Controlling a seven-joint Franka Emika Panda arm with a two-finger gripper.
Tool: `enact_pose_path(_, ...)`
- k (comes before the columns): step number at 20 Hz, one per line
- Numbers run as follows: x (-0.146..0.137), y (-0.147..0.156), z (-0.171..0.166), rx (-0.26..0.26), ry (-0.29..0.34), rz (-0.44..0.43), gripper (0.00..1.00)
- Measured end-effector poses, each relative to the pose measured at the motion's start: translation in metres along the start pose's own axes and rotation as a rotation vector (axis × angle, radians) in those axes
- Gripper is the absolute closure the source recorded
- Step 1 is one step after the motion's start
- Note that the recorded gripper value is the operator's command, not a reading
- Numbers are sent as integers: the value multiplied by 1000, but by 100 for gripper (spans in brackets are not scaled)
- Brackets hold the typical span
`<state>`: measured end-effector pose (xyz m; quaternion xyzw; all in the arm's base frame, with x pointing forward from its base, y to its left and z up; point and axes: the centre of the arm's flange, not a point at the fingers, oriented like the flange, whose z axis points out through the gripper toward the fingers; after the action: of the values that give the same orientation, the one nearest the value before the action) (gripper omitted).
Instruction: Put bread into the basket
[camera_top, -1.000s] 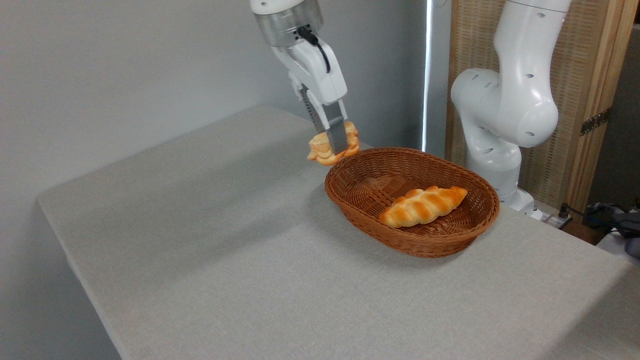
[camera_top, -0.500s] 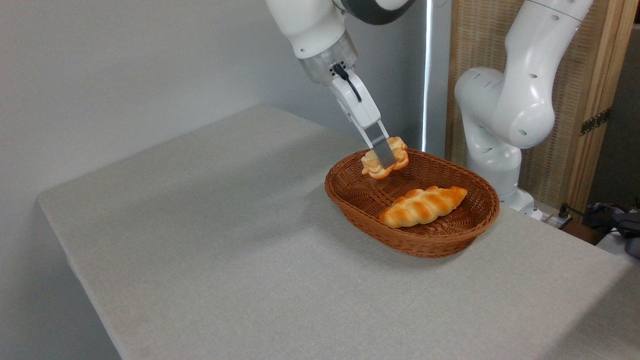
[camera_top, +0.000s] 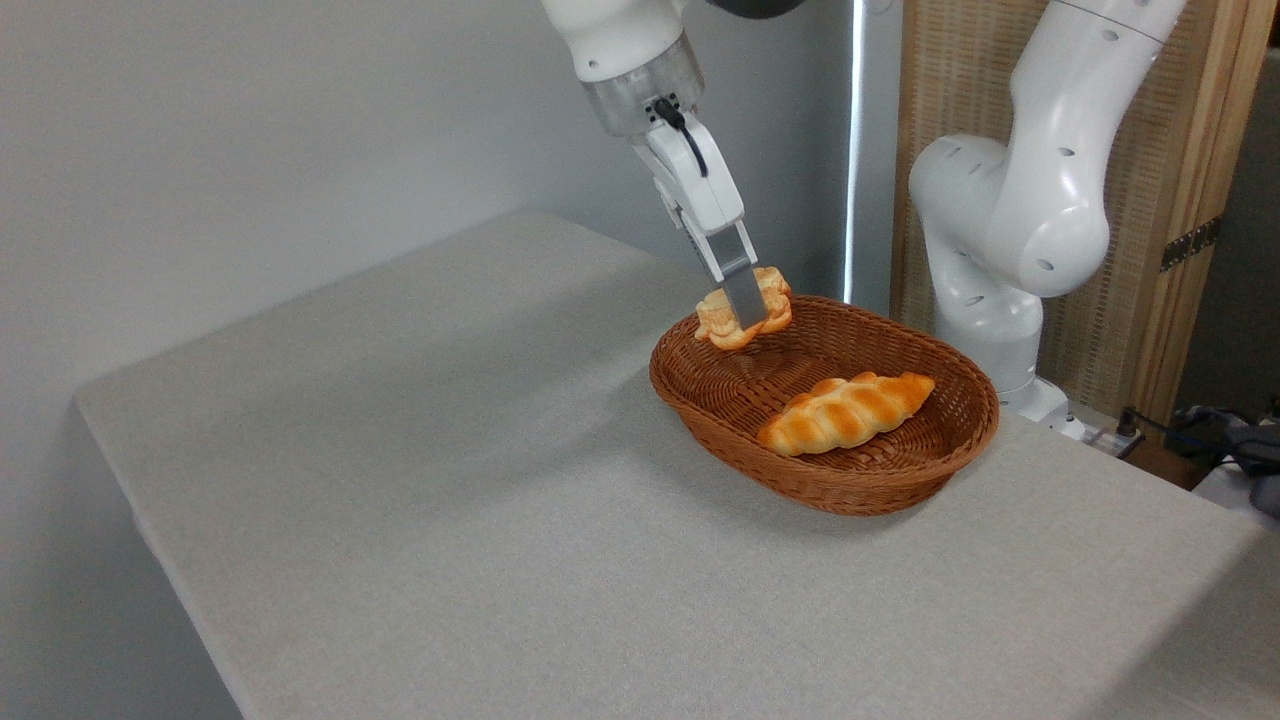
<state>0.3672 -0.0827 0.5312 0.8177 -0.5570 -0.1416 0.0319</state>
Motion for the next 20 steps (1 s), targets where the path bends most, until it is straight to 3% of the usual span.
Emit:
enact_pose_path(10, 0, -2, -7, 16, 14, -2, 0)
enact_pose_path(12, 0, -8, -23, 66, 58, -10, 0)
enact_pose_path(16, 6, -24, -66, 218, 182, -42, 0)
enact_pose_path(20, 10, -48, -87, 227, 246, -209, 0)
